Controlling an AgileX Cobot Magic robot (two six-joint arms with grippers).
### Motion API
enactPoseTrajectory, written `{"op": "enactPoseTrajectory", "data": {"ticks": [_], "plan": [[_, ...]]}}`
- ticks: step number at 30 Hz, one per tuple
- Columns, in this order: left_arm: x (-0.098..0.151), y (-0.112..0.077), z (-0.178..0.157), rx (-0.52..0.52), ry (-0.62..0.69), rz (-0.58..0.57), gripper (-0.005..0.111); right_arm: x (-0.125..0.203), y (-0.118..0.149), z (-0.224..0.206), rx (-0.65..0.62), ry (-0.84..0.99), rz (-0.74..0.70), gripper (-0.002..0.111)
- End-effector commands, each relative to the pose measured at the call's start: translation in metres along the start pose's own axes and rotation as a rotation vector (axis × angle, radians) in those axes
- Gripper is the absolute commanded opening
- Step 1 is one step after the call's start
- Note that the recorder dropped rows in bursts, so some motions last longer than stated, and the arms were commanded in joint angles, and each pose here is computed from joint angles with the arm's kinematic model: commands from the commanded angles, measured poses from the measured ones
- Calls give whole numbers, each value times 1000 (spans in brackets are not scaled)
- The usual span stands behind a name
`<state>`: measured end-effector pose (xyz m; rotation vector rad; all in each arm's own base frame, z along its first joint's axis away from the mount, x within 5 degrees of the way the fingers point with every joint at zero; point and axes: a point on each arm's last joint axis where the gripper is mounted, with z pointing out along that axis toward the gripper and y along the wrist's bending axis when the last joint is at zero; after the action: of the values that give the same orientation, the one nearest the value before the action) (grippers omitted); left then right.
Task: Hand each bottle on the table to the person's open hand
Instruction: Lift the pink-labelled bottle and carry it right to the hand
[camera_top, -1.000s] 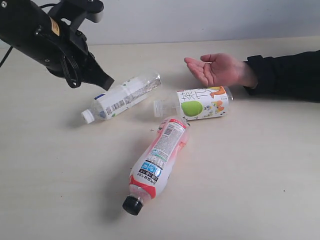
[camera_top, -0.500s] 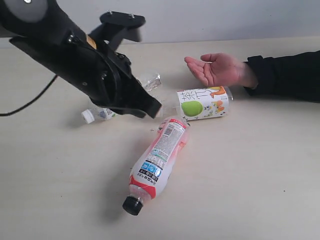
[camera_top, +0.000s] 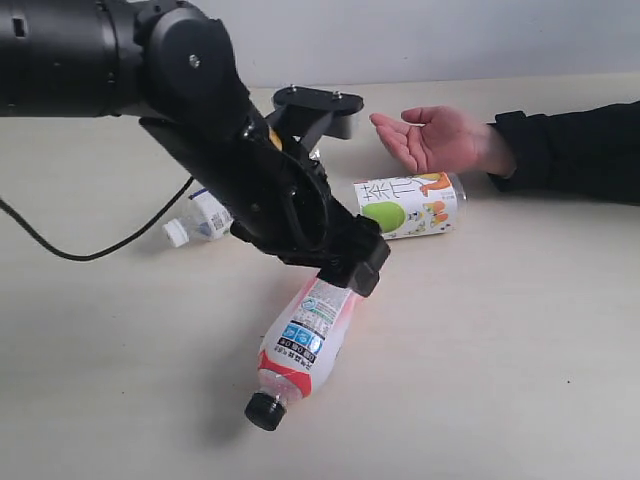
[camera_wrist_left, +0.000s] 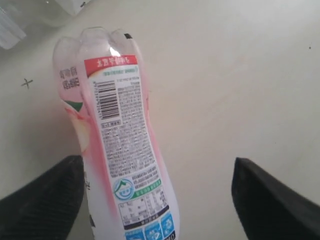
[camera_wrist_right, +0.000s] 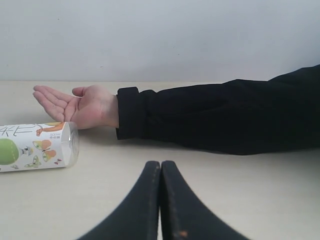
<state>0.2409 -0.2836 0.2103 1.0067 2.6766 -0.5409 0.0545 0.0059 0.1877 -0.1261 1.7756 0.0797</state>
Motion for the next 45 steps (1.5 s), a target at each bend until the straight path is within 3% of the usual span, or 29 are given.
{"op": "enactPoseTrajectory", "data": {"ticks": [1,5,14,26,28,29,35,38,41,45], "plan": [[-20,-2,6,-32,65,-3,78,0,0,0,5,-14,-8,0],[-24,4,10,-94,137,19,78,0,0,0,5,-14,-8,0],[-16,12,56,-79,229,-62,78,0,0,0,5,-14,-8,0],[-8,22,80,-116,301,-18,74,0,0,0,5,-14,-8,0],[-8,22,81,-107,310,16,61,0,0,0,5,-14,-8,0],[-6,21,80,-103,322,13,47,0,0,0,5,-14,-8,0],[1,17,66,-84,420,51,2,0,0,0,5,-12,-8,0],[3,15,51,-76,467,55,0,0,0,0,5,-12,-8,0],[0,7,32,-52,433,53,0,0,0,0,5,-12,-8,0],[-19,-15,7,100,193,2,0,0,0,0,5,-12,-8,0]]}}
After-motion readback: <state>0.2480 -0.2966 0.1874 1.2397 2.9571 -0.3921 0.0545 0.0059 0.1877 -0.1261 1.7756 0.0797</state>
